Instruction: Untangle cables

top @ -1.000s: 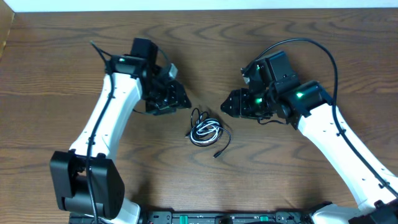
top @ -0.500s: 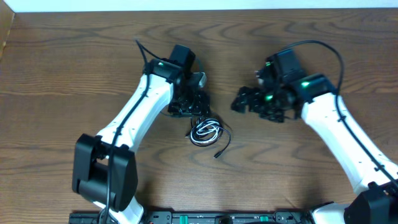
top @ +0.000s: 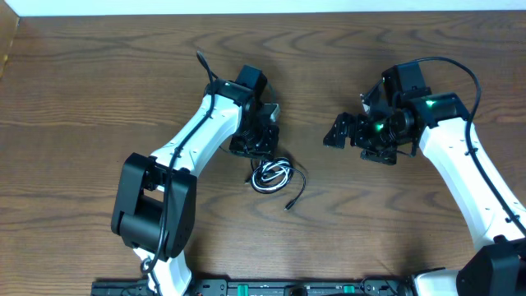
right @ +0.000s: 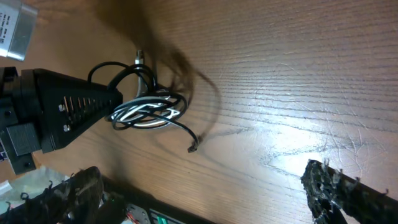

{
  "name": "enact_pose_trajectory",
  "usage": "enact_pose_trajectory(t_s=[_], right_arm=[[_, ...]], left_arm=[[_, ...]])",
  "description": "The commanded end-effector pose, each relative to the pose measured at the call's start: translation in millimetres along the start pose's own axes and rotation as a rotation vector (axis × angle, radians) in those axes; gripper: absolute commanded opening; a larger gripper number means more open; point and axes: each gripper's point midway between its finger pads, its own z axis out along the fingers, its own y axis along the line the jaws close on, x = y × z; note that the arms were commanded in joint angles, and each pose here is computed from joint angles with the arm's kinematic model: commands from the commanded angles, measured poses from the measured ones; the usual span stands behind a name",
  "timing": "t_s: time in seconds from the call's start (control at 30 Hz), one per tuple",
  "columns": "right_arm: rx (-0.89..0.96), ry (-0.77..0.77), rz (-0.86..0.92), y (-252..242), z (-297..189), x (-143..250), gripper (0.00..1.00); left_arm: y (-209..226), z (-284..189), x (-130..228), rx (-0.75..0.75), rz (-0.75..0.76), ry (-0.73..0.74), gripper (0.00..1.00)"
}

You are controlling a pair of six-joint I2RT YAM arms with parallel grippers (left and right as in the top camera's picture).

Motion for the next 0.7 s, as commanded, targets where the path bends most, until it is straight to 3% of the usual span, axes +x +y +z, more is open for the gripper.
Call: enact_pose_trajectory(t_s=[0.0,0.13,0.2,0.27,0.37,0.67], right_arm=[[-0.021,-0.001,-0.029,6.0,-3.0,0.1,0.99],[-0.021,0.01,-0.047,10.7,-0.2,4.4,0.99],[-0.02,0.012,-0.052,11.8,0.5,5.4,0.99],[-0.002,0.004,-0.053,9.1,0.8,4.1,0.99],[0.069,-0.031,-0.052,-2.9,0.3,-2.1,0.99],[0.071,-0.058,-0.058,-3.3,-0.6,-8.9,0.99]], left_arm=[[-2.2,-3.2,2.4,0.02,0.001,0.007,0.15],[-11.6,-30.1,-3.2,0.054,0.029,-0.043,0.17],[-21.2,-43.3,-2.8,0.094,0.078,-0.076,0.37],[-25.0,-52.2,-0.7,0.098,0.101,-0.096,0.64],[-28.5,-56.1,9.4,0.094,0.155,-0.078,0.76],[-29.3,-22.2,39.8,0.077,0.3,0.034,0.78]])
